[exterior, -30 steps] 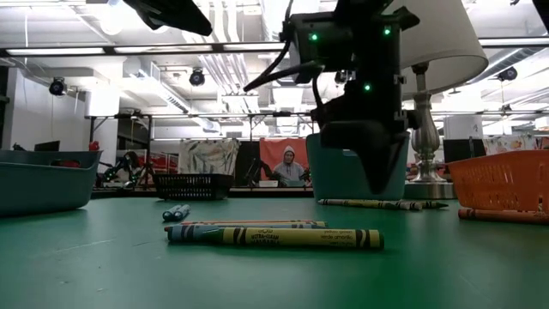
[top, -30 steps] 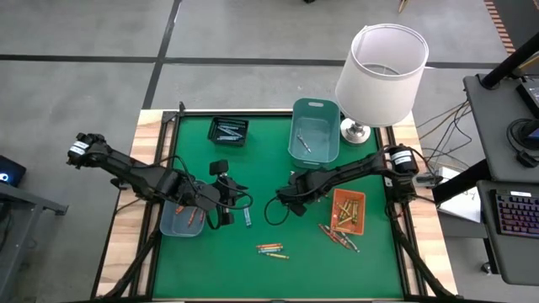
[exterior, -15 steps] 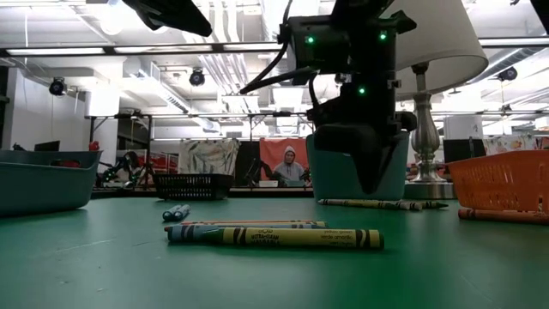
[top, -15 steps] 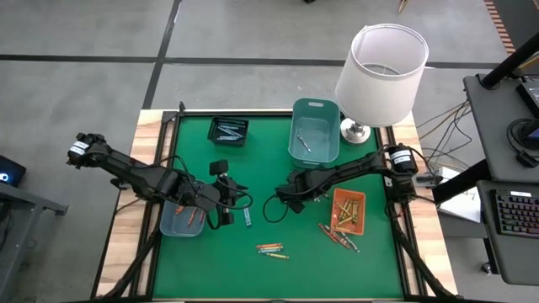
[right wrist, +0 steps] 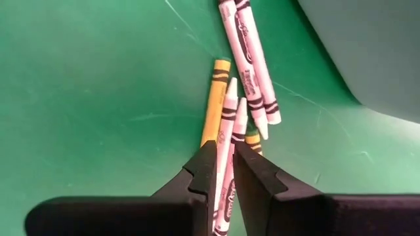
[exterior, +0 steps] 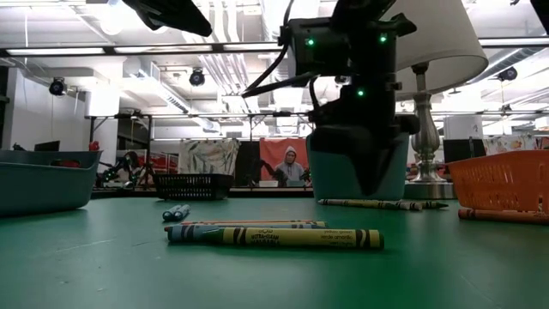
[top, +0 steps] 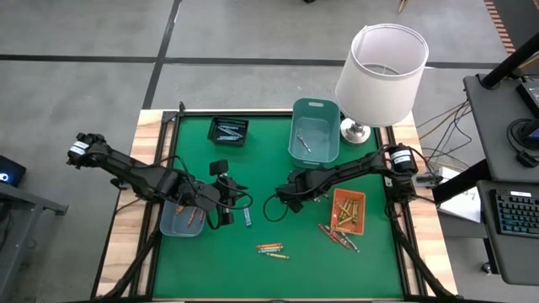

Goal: Sort crayons
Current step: Put the orange crayon into the blue bin

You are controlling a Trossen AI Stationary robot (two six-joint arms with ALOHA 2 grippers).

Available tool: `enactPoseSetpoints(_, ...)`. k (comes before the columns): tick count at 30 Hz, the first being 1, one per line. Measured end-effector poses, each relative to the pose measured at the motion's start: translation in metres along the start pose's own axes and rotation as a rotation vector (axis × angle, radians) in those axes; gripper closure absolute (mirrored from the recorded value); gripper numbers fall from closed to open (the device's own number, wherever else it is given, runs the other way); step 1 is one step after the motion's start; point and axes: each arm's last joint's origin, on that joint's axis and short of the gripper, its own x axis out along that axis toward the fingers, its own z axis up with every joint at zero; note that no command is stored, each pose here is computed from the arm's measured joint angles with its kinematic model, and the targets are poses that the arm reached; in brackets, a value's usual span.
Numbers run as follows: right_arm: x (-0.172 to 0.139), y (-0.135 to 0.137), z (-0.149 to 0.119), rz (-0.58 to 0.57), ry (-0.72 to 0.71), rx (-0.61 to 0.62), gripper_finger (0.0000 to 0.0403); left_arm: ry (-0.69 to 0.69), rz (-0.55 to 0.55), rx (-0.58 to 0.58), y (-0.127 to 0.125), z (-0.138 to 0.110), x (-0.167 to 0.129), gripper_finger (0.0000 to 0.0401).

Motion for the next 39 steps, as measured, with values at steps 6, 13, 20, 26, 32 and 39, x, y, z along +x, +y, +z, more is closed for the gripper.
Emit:
enactPoseSetpoints(6,0.001,0.002,0.003,0.031,-0.023,0.024,0.0360,0.000,0.000,0.000,0.000,0.000,0.000,0.0353)
enactPoseSetpoints(13,0.006,0.001,0.007,0.047,-0.035,0.047,0.0360,0.000,0.000,0.000,0.000,0.000,0.000,0.0353)
enactPoseSetpoints(20,0.013,-0.002,0.006,0.045,-0.034,0.054,0.0360,0.000,0.000,0.000,0.000,0.000,0.000,0.0353)
enactPoseSetpoints(26,0.012,0.003,0.009,0.103,-0.048,0.041,0.0360,0.000,0.000,0.000,0.000,0.000,0.000,0.0353)
enactPoseSetpoints(32,0.007,0.005,0.013,0.125,-0.062,0.020,0.0360,0.000,0.000,0.000,0.000,0.000,0.000,0.0353)
enactPoseSetpoints(39,-0.004,0.006,0.017,0.118,-0.057,-0.046,0.0360,0.000,0.000,0.001,0.000,0.000,0.000,0.0353)
